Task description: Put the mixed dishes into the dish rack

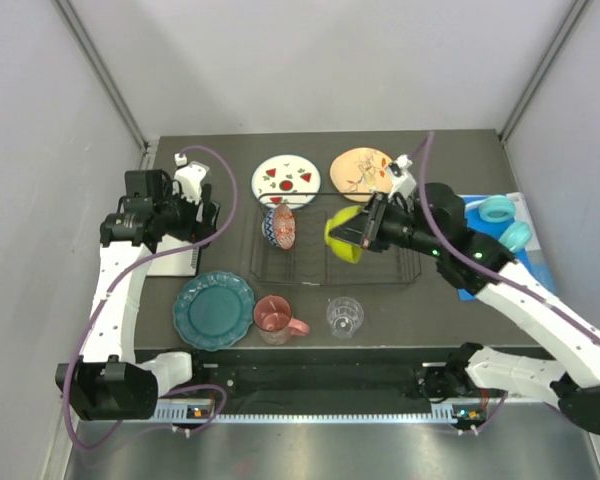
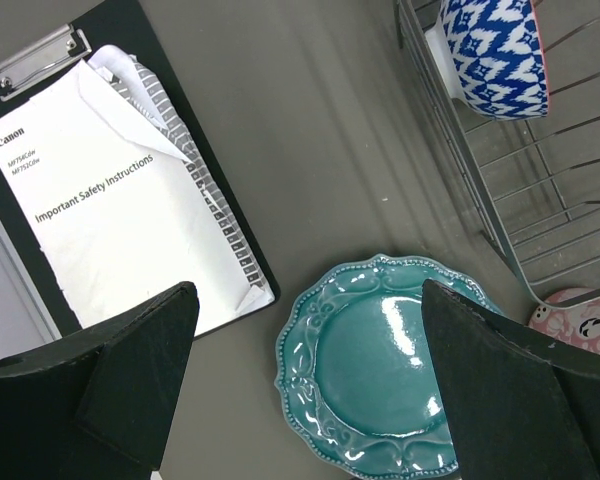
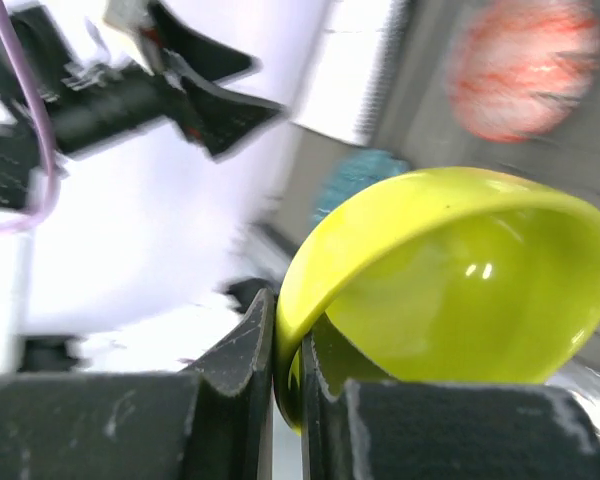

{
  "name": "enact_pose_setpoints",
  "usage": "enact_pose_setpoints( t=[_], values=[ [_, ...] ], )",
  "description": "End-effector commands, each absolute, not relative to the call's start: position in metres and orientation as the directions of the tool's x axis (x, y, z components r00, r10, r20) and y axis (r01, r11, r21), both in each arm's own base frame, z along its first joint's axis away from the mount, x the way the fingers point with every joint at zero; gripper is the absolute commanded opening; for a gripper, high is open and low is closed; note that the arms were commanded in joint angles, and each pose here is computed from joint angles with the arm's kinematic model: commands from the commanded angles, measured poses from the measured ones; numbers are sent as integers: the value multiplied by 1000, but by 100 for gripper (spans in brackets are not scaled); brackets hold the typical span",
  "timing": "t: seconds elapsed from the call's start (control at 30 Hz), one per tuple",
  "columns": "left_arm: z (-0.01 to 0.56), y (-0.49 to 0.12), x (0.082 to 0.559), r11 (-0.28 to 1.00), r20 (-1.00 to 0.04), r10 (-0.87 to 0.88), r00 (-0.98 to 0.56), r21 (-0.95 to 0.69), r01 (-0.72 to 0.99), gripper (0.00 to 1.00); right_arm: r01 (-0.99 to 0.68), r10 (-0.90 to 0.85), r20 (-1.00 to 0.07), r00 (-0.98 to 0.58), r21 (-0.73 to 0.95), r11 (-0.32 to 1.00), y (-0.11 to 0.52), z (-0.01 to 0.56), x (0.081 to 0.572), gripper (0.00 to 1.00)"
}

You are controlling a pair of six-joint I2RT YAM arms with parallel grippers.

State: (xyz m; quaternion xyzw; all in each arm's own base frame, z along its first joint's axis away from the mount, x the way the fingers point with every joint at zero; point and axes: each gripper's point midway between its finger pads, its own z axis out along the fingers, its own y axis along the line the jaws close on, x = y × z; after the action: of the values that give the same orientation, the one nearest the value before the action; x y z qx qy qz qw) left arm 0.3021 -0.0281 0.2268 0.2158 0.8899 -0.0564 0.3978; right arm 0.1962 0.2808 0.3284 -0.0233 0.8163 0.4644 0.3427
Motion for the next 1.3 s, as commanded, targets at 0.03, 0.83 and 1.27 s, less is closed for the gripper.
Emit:
enact_pose_setpoints(
  t=[0.03, 0.83, 1.27],
  values=[
    [253, -32, 304, 899, -778, 328, -536, 82, 431, 97, -464, 302, -432, -850, 885, -42, 340, 376, 202, 0],
    [254, -30, 299, 903, -779, 326, -535, 89, 421, 97, -196, 147, -190, -971, 980, -25, 432, 271, 237, 0],
    [253, -29, 302, 906, -780, 321, -537, 88, 415, 99, -156, 117, -176, -977, 974, 162, 433, 200, 254, 0]
  ],
)
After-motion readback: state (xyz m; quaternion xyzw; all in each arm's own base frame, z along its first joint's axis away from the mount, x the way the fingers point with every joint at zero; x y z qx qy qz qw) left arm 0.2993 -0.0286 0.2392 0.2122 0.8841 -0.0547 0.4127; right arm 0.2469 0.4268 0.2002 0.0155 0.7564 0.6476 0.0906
